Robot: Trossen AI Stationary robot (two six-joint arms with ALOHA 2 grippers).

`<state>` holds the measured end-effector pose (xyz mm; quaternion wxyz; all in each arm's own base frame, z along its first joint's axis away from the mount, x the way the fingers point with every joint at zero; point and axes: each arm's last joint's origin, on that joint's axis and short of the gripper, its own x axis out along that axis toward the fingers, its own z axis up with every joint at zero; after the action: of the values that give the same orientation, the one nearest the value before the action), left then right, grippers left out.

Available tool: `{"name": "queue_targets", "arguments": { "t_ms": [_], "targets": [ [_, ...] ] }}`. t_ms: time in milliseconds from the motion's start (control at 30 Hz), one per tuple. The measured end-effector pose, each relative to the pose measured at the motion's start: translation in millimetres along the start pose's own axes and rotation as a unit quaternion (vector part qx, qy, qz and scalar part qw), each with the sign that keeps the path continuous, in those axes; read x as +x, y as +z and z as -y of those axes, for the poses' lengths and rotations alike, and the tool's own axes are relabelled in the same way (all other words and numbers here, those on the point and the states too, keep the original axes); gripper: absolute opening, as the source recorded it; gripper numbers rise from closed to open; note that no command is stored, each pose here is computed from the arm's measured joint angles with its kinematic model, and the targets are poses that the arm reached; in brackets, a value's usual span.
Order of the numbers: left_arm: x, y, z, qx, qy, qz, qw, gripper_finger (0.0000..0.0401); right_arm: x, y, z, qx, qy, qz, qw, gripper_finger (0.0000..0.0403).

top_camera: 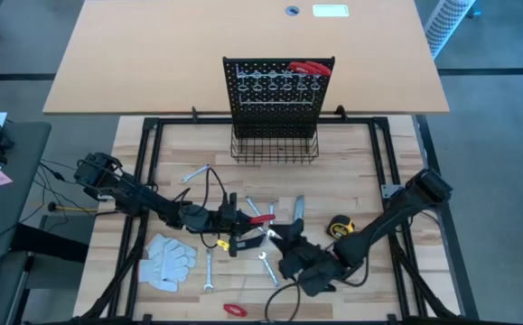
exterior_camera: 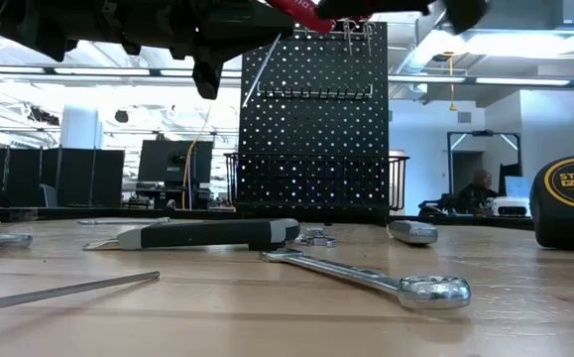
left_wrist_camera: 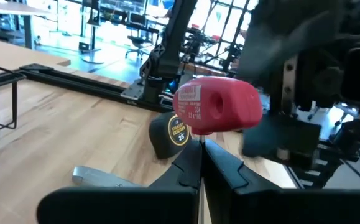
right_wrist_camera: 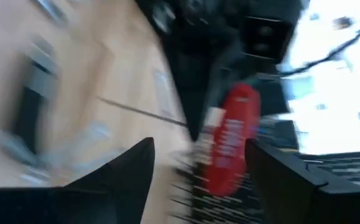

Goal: Hang tools onto peg board
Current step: Hang the red allen wrench on the pegboard

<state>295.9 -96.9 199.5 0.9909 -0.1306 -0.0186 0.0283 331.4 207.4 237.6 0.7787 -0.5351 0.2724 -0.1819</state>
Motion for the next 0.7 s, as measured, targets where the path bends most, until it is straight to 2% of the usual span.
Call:
{"name": "queue_targets", "arguments": {
  "t_ms": [133, 367, 500, 700],
  "targets": [
    [0.0, 0.6, 0.0, -0.002, 0.002, 0.003, 1.0, 0.0, 9.0, 10.7, -2.3, -0.087, -0.041, -0.041, 0.995, 0.026],
    [0.0, 2.1, 0.4, -0.006, 0.0, 0.011, 1.0, 0.0, 31.3, 13.0, -19.8, -0.176, -0.054, -0.087, 0.979, 0.0248],
    [0.2, 2.0, -0.7, -0.007, 0.009, 0.012, 1.0, 0.0, 43.9, 8.5, -25.0, -0.193, -0.083, -0.135, 0.968, 0.0235],
    [0.1, 2.1, -0.4, -0.004, 0.006, 0.012, 1.0, 0.0, 41.7, 8.6, -23.1, -0.167, -0.101, -0.145, 0.97, 0.0211]
  ]
}}
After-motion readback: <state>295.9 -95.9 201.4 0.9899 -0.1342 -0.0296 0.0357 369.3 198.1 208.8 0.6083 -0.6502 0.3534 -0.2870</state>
